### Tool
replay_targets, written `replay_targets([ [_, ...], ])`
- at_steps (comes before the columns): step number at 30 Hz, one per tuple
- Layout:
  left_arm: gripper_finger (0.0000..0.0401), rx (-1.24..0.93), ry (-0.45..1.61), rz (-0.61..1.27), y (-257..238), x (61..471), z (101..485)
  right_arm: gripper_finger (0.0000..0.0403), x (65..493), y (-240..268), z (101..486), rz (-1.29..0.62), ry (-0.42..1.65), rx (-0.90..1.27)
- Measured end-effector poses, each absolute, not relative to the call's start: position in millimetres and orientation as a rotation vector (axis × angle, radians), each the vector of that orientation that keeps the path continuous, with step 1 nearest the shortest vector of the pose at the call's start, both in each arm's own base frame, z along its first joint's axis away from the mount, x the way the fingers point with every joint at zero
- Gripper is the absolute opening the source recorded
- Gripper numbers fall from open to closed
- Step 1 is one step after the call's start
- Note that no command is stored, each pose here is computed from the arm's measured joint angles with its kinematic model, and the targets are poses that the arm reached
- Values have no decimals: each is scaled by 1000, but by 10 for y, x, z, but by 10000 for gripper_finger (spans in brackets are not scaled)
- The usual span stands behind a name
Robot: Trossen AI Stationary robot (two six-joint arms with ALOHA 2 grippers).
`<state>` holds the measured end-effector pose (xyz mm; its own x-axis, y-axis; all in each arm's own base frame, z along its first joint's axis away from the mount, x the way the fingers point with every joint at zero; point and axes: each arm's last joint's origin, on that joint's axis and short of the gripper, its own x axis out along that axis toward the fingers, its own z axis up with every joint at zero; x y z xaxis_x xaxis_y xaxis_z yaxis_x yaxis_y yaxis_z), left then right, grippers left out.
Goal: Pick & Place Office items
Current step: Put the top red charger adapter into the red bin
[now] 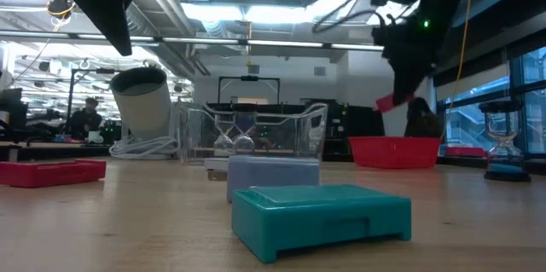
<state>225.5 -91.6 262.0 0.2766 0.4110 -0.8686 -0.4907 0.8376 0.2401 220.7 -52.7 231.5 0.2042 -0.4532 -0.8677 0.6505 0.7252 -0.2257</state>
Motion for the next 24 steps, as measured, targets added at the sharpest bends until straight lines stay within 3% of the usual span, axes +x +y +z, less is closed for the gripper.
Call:
replay_targets([
  [9,143,-52,1104,633,-904,2261,2628,229,2069,-894,2109,-1045,1056,415],
  [16,143,-50,1101,636,-903,2262,2628,231,2083,-1040,2069,-1044,972,498],
  [24,143,-43,1101,633,-903,2262,2629,230,2083,-1095,1830,-1056,1021,520],
])
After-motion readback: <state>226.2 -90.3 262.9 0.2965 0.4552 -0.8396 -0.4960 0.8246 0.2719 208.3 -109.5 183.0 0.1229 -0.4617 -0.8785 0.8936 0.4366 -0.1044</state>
